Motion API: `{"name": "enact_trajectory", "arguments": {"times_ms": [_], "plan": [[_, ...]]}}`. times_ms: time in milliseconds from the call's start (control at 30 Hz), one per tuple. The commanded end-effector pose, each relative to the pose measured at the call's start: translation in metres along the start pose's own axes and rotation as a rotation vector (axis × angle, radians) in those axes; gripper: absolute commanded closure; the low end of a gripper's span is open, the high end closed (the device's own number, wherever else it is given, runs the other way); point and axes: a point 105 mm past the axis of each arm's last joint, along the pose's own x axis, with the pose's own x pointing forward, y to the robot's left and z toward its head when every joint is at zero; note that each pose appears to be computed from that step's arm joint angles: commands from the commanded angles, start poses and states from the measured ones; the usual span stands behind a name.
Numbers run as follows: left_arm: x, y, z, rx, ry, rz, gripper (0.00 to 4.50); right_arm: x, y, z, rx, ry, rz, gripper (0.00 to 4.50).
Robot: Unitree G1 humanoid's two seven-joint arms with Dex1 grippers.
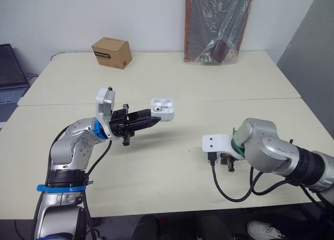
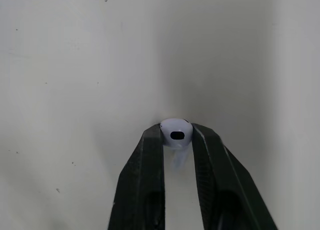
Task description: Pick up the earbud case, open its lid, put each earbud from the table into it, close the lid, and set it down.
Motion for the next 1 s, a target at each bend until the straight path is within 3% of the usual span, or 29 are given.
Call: {"name": "enact_trajectory", "arguments": {"times_ms": [33,400,567,700,800,900,1000], "plan": [[0.004,-0.005,0.009,0.047,-0.012,-0.027,3.68,0.002,-0.004,-0.002,0.008,0.019,-0.032,3.91],[0.004,-0.005,0.009,0.047,-0.014,-0.026,3.68,0.003,-0.003,0.000,-0.010,0.018,-0.032,4.06],[0.004,-0.005,0.007,0.049,-0.015,-0.025,3.68,-0.009,-0.006,0.001,-0.026,-0.073,-0.079,4.06],[0.003,-0.002,0.006,0.056,-0.018,-0.013,3.68,-0.031,0.001,0.010,0.080,-0.316,-0.100,4.06],[0.003,0.000,0.007,0.055,-0.029,-0.010,3.68,-0.044,0.014,0.030,0.115,-0.593,-0.142,4.06],[0.002,0.002,0.007,0.055,-0.038,-0.011,3.68,-0.082,0.008,0.056,0.274,-1.009,-0.260,4.06],[0.001,0.003,0.005,0.061,-0.045,-0.013,3.68,-0.104,0.001,0.063,0.373,-1.221,-0.332,4.06]]}}
